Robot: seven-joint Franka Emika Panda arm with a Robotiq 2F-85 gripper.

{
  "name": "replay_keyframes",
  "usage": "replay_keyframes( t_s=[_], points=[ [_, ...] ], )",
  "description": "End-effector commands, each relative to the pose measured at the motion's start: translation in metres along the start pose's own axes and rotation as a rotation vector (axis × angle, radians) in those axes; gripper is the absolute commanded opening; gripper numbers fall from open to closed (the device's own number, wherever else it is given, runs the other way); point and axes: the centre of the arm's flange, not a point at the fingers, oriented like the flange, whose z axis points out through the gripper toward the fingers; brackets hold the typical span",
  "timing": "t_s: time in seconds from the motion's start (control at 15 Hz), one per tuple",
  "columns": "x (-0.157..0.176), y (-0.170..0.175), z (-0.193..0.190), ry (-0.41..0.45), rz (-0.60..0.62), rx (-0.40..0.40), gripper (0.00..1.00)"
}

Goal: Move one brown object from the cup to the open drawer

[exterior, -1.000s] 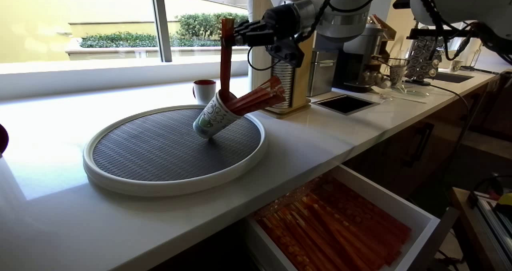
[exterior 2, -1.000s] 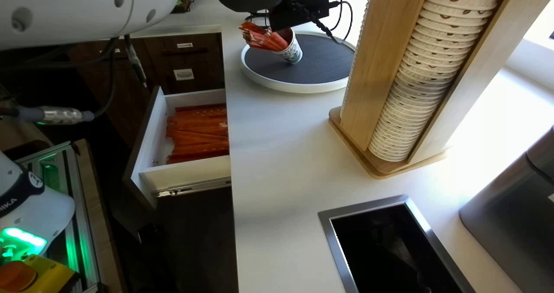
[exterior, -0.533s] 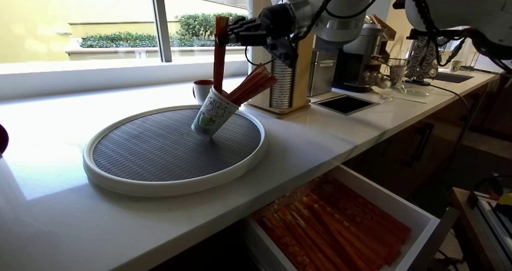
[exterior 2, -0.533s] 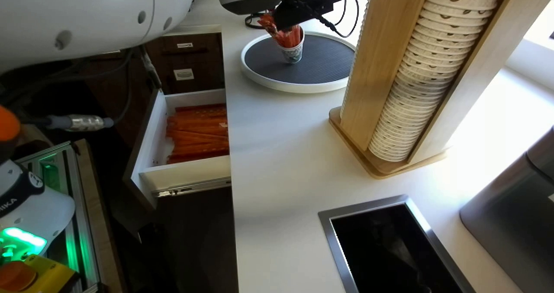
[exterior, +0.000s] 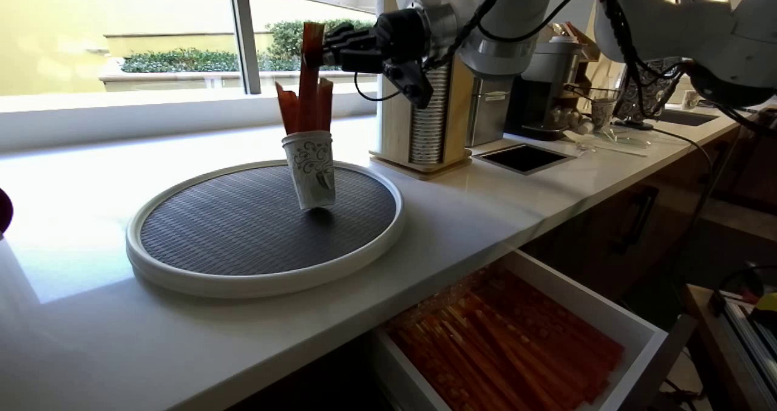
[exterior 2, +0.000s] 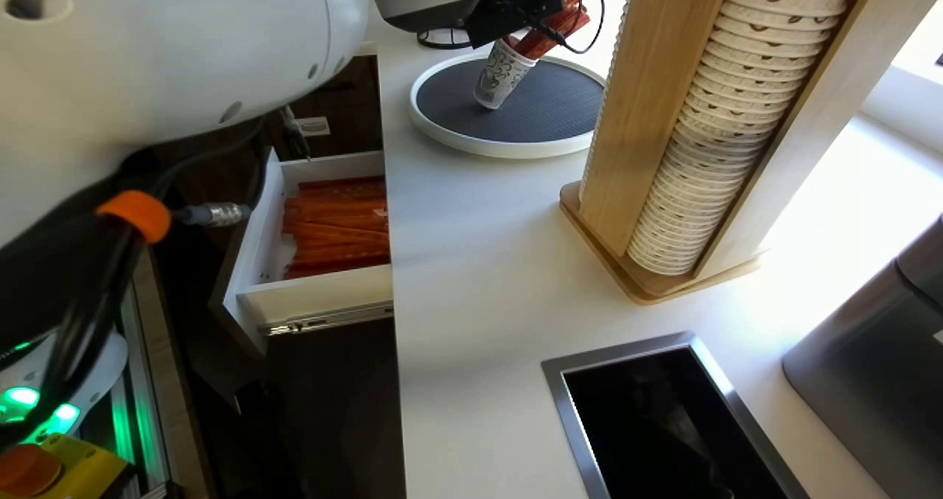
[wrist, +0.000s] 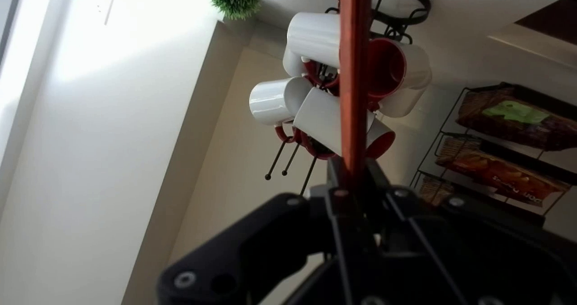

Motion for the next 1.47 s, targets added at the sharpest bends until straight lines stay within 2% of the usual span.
replay_keyframes(
  t_s=[0.0,0.4,0.8,1.4],
  points=[
    [-0.006,-0.001,0.022,0.032,-0.004,-0.005,0.03],
    [-0.001,-0.015,0.021,0.002,0.042,0.013,0.03],
    [-0.001,-0.012,0.003,-0.033,0.084,-0.048,0.03],
    [0.016,-0.025,0.003,-0.096,0.218,-0.024,0.03]
  ],
)
